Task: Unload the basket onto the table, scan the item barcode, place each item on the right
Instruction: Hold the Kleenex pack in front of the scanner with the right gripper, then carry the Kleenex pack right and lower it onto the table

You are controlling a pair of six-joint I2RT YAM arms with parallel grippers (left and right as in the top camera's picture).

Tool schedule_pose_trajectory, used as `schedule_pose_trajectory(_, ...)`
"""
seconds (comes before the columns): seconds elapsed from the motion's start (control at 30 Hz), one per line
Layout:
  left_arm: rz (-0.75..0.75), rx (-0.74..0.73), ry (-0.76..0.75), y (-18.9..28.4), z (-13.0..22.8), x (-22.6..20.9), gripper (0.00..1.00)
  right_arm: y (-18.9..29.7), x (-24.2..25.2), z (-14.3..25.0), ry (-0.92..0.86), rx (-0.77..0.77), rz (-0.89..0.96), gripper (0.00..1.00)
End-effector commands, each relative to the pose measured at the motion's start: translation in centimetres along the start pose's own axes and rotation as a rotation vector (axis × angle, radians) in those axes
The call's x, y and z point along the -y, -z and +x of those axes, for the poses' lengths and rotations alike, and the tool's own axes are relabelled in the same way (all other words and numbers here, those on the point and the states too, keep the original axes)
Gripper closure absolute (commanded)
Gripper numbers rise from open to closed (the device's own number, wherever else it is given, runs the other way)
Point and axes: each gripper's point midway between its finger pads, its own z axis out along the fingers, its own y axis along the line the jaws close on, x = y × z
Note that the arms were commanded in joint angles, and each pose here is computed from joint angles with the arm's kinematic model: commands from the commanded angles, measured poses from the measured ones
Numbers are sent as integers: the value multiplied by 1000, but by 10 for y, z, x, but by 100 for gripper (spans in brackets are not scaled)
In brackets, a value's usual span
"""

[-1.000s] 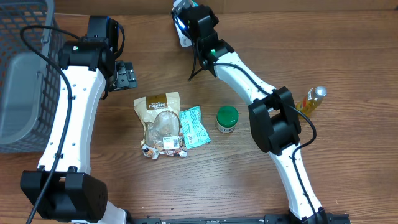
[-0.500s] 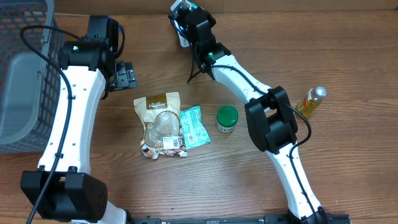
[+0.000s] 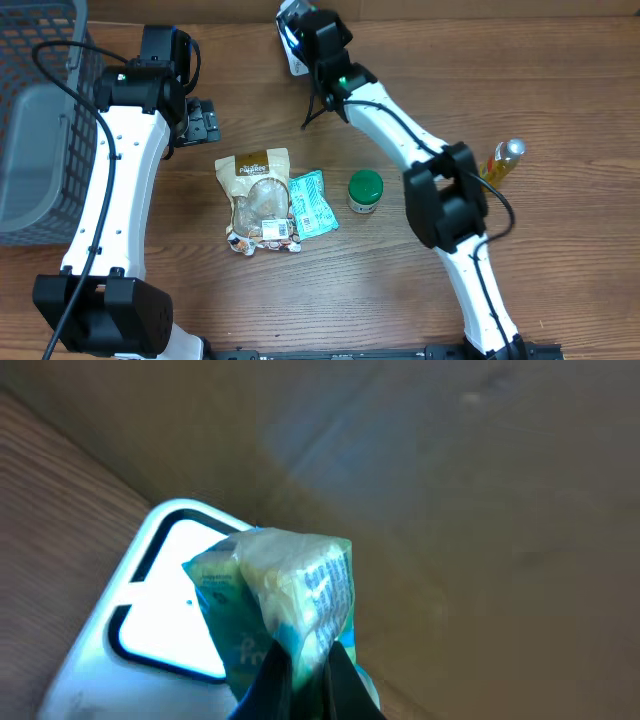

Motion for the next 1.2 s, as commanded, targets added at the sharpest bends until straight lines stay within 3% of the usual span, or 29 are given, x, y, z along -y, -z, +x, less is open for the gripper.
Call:
schedule_pose_trajectory(0.0, -11, 12, 0, 1, -5, -3, 0, 91, 80, -88, -249, 145, 39, 96)
schedule_pose_trajectory(0.2, -11, 12, 0, 1, -5, -3, 0, 158, 109, -35, -384, -144, -26, 96)
schedule_pose_trajectory(0.43, -11, 12, 0, 1, -5, -3, 0, 222, 94, 108, -463, -759, -202, 96)
schedule_pose_trajectory(0.57, -11, 12, 0, 1, -5, -3, 0, 244, 95, 181, -621, -1064, -148, 96)
schedule_pose_trajectory(0.8, -11, 12, 0, 1, -5, -3, 0, 226, 88, 256, -692, -1180, -96, 96)
schedule_pose_trajectory(1.17, -11, 12, 0, 1, -5, -3, 0, 205, 66, 302, -689, -1170, -43, 96)
